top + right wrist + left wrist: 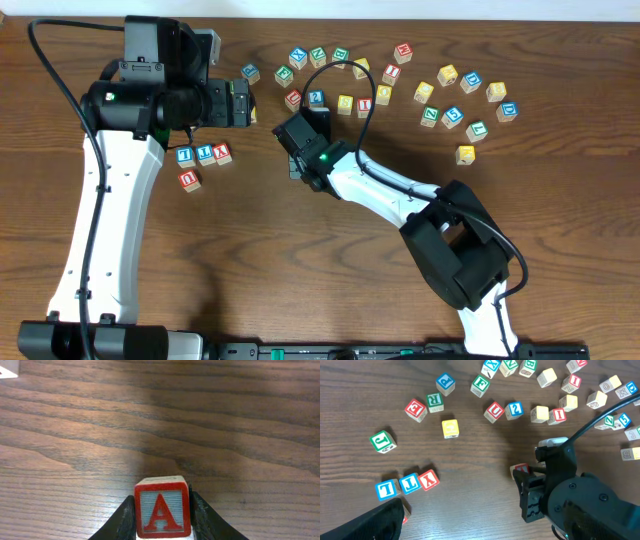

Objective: Spell out AI2
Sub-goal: 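Carry the A block toward the table center and set it down, then move the right gripper to the red I block and grasp it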

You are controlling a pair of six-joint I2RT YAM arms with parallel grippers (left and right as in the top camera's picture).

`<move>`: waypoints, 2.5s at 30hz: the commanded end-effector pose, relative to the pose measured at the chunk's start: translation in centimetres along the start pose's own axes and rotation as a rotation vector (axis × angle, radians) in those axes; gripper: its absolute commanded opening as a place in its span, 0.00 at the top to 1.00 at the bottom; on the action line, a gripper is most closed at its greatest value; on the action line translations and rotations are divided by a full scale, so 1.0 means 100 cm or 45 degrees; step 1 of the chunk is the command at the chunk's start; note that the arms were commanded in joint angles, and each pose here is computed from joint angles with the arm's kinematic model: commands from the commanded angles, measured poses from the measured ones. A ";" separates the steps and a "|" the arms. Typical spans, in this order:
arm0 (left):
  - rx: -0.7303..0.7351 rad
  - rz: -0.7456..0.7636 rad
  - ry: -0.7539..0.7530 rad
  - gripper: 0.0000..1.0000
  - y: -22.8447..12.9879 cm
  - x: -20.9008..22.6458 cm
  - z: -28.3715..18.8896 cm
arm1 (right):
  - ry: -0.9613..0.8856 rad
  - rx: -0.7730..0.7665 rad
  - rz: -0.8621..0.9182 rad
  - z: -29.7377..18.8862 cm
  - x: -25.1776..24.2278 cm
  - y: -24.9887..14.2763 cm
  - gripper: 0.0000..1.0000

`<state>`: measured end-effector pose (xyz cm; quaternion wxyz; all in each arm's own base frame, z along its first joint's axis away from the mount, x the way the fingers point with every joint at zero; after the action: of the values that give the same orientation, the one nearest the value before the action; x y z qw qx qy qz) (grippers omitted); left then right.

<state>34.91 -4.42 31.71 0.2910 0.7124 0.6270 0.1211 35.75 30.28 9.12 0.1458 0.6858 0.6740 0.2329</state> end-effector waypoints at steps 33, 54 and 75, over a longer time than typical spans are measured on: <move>-0.007 -0.004 0.002 0.01 0.005 0.001 0.000 | 0.109 0.062 0.135 -0.048 -0.011 0.036 0.55; -0.007 -0.004 0.002 0.01 0.005 0.001 0.000 | 0.056 -0.059 -0.028 -0.081 -0.100 0.158 0.60; -0.007 -0.004 0.002 0.01 0.005 0.001 0.000 | 0.013 0.031 -0.097 0.042 -0.110 0.137 0.62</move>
<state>34.95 -4.43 31.63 0.2902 0.7127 0.6272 0.1204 49.73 19.23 12.63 0.1474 0.6672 0.6913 0.2350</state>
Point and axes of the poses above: each gripper's point midway between its finger pads, its own z axis out along the fingers, its own x axis along the line the jaws close on, y = z × x, the point moved 8 cm from there along -z, back along the fingers, and after that the axes turned 3 degrees about z, right-handed, at the moved point
